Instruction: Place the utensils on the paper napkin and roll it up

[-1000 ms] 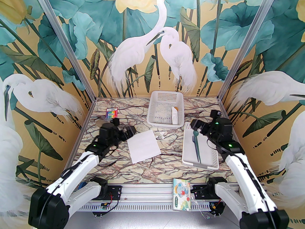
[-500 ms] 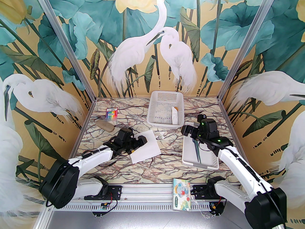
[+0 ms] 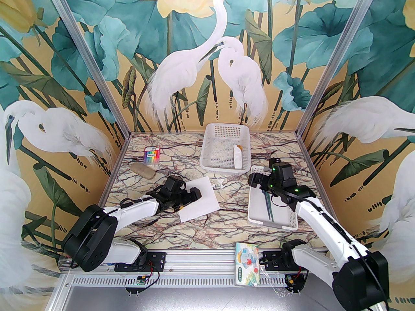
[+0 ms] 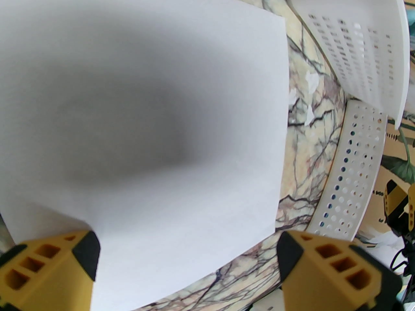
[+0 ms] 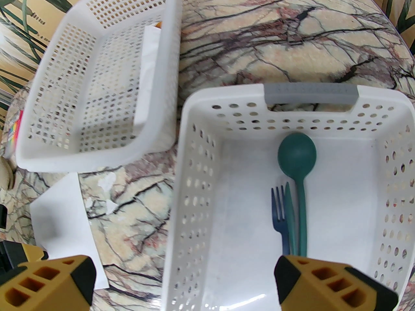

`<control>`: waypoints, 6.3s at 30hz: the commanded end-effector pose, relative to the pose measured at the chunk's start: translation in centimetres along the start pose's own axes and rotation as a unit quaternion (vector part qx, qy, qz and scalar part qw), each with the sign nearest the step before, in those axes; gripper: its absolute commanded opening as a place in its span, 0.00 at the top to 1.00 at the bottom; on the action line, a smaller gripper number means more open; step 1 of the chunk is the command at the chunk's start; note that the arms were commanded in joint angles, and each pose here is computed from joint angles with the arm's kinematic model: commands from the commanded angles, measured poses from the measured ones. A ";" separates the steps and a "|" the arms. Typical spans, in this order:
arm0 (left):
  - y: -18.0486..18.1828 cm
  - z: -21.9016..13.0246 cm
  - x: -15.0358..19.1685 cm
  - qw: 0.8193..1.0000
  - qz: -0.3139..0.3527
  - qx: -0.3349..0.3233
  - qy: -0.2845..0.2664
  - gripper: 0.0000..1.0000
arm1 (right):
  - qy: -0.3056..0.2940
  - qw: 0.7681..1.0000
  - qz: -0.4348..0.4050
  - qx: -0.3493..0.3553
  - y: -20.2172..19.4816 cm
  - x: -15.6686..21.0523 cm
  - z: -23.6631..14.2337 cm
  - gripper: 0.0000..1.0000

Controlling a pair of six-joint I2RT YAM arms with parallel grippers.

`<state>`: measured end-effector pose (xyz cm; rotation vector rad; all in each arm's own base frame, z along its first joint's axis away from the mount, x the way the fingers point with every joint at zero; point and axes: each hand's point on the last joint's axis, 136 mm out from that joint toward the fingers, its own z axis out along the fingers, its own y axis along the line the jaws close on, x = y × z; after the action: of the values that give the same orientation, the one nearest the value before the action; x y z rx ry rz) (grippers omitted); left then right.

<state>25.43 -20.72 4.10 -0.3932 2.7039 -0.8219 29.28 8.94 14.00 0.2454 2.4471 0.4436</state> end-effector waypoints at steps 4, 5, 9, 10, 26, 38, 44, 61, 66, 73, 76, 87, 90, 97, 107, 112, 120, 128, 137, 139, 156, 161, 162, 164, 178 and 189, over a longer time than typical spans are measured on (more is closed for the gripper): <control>2.1 1.0 3.9 0.996 0.040 -0.052 0.054 0.03 | 0.007 1.000 -0.026 0.012 -0.1 0.0 -0.1 0.01; 2.1 1.2 4.1 0.996 0.049 -0.054 0.061 0.03 | 0.008 0.999 -0.031 0.013 -0.1 0.1 -0.1 0.01; 1.9 1.4 4.3 0.991 0.094 -0.058 0.074 0.03 | 0.015 0.998 -0.049 0.020 -0.3 0.2 -0.1 0.01; 1.8 1.3 4.3 0.990 0.105 -0.062 0.073 0.03 | 0.018 0.998 -0.052 0.022 -0.3 0.3 -0.1 0.01; 0.5 2.2 5.0 0.990 0.105 -0.036 0.089 0.03 | 0.057 0.992 -0.080 0.080 -2.1 1.0 0.0 0.01; -1.0 3.8 7.0 0.990 0.102 -0.032 0.097 0.03 | 0.089 0.985 -0.090 0.117 -3.7 2.1 0.6 0.04; -1.7 3.5 6.5 0.989 0.116 -0.029 0.090 0.02 | 0.088 0.983 -0.094 0.134 -4.5 2.0 0.5 0.05; -4.7 -1.9 5.6 0.991 0.119 0.012 0.060 0.01 | 0.114 0.980 -0.086 0.140 -4.8 2.6 1.2 0.12; -5.0 -2.4 7.2 0.992 0.086 0.047 0.080 0.02 | 0.129 0.978 -0.086 0.142 -4.9 2.9 1.8 0.17; -4.6 -1.0 8.5 0.992 0.054 0.060 0.095 0.02 | 0.138 0.978 -0.081 0.137 -4.7 3.2 2.5 0.17; -3.8 -0.1 8.6 0.993 0.049 0.045 0.094 0.03 | 0.139 0.977 -0.083 0.139 -4.8 3.2 2.5 0.17; 0.6 0.9 10.4 0.985 0.091 -0.036 0.139 0.02 | 0.149 0.976 -0.094 0.130 -4.4 3.2 2.4 0.17; 1.6 0.4 11.3 0.978 0.113 -0.048 0.167 0.01 | 0.153 0.974 -0.098 0.132 -4.5 3.3 2.8 0.17; 3.6 -1.7 9.5 0.972 0.140 -0.081 0.172 0.01 | 0.160 0.970 -0.105 0.150 -5.3 3.4 3.9 0.23; 0.9 -5.1 4.7 0.978 0.156 -0.073 0.114 0.01 | 0.152 0.973 -0.102 0.139 -4.9 3.1 4.1 0.22; 1.2 -5.9 4.4 0.989 0.084 -0.106 0.066 0.08 | 0.140 0.974 -0.096 0.151 -5.1 2.5 3.5 0.22; -1.7 -4.5 4.8 0.991 0.039 -0.130 -0.011 0.02 | 0.116 0.973 -0.090 0.179 -5.7 1.4 3.1 0.21; -4.0 -2.0 3.6 0.977 0.032 -0.207 -0.033 0.01 | 0.112 0.972 -0.094 0.182 -5.9 1.2 3.4 0.21; -3.1 2.1 3.6 0.959 0.036 -0.279 -0.012 0.01 | 0.101 0.973 -0.097 0.185 -5.9 0.9 3.0 0.19; -2.7 2.5 3.6 0.958 0.034 -0.285 -0.014 0.00 | 0.099 0.973 -0.098 0.185 -6.0 1.0 3.0 0.19; 0.4 4.5 6.3 0.943 0.120 -0.304 0.070 0.01 | 0.105 0.969 -0.103 0.199 -6.3 0.8 2.7 0.19; 1.5 5.0 7.0 0.936 0.165 -0.295 0.094 0.01 | 0.108 0.968 -0.108 0.199 -6.4 0.8 2.6 0.19; 1.6 5.2 7.1 0.936 0.176 -0.289 0.099 0.01 | 0.110 0.968 -0.107 0.198 -6.3 0.9 2.6 0.19; 1.7 5.6 7.3 0.933 0.196 -0.283 0.108 0.01 | 0.115 0.968 -0.105 0.196 -6.4 1.1 2.7 0.19; -4.0 4.4 5.3 0.934 0.292 -0.193 0.076 0.01 | 0.173 0.963 -0.072 0.195 -8.3 2.8 4.1 0.32; -10.0 -0.8 2.6 0.946 0.308 -0.103 -0.012 0.00 | 0.212 0.953 -0.061 0.207 -9.3 4.4 5.8 0.64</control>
<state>24.04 -28.49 7.65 0.3781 2.7225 -0.2797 28.29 3.03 3.60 0.1720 2.9512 -0.0968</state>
